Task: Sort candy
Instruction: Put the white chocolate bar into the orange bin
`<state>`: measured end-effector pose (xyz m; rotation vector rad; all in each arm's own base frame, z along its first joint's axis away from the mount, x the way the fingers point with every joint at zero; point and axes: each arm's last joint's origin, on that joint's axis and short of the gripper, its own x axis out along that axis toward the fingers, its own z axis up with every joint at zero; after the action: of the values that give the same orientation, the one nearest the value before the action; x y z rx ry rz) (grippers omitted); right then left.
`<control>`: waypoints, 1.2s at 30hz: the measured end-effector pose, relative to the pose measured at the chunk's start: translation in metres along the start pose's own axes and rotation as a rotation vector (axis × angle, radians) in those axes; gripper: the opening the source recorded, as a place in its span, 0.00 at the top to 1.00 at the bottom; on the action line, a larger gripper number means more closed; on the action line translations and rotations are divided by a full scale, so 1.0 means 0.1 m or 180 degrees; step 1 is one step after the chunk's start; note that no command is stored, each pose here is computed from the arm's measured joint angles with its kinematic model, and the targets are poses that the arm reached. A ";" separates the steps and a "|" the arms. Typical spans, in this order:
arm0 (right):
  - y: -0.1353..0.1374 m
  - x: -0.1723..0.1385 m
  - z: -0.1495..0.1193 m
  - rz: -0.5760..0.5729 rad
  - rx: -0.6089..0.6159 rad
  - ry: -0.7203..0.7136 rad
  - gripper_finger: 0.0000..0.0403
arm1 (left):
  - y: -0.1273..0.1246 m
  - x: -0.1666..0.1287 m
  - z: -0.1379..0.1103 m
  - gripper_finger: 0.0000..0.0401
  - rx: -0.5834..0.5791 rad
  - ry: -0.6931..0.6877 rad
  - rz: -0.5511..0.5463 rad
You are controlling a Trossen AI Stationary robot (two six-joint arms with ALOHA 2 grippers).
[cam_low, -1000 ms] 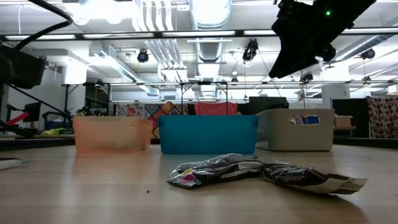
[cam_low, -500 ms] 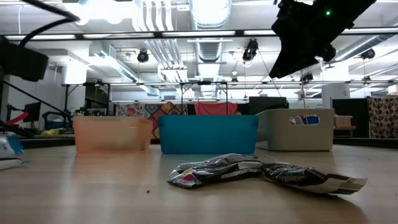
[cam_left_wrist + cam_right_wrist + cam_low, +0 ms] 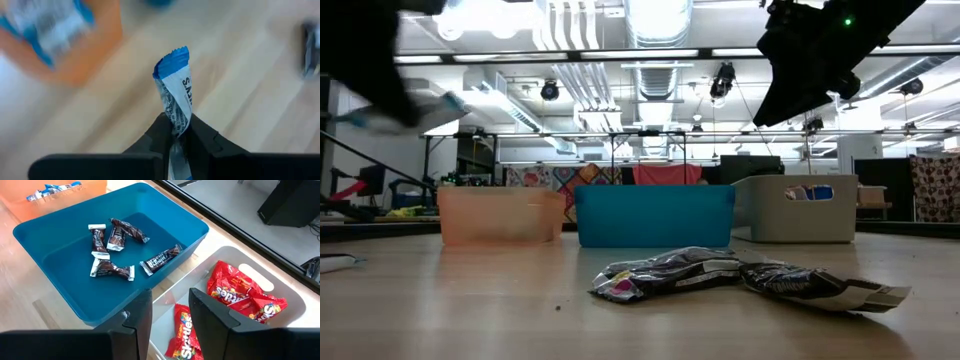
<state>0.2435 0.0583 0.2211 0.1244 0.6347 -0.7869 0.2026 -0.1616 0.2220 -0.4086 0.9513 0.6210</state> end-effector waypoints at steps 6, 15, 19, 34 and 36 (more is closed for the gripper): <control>0.00 0.00 0.00 0.0001 0.0001 -0.0001 0.69 | 0.21 -0.05 0.42 0.95 0.0379 -0.0415 0.0092; 0.00 0.00 0.00 0.0004 0.0006 -0.0004 0.71 | 0.76 0.17 1.02 0.95 0.0849 -0.0315 0.0657; 0.00 0.00 0.00 0.0008 0.0010 -0.0010 0.71 | 1.07 0.32 1.19 0.95 0.0901 -0.0065 0.0862; 0.01 0.00 0.01 0.0030 0.0022 -0.0010 0.72 | 1.67 0.66 1.48 0.95 0.0967 0.0334 0.0894; 0.01 0.00 0.01 0.0031 0.0022 -0.0009 0.72 | 1.67 0.67 1.49 0.94 0.0959 0.0342 0.0899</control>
<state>0.2445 0.0588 0.2216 0.1325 0.6283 -0.7799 0.2157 0.0714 0.2339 -0.0380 1.1972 0.7023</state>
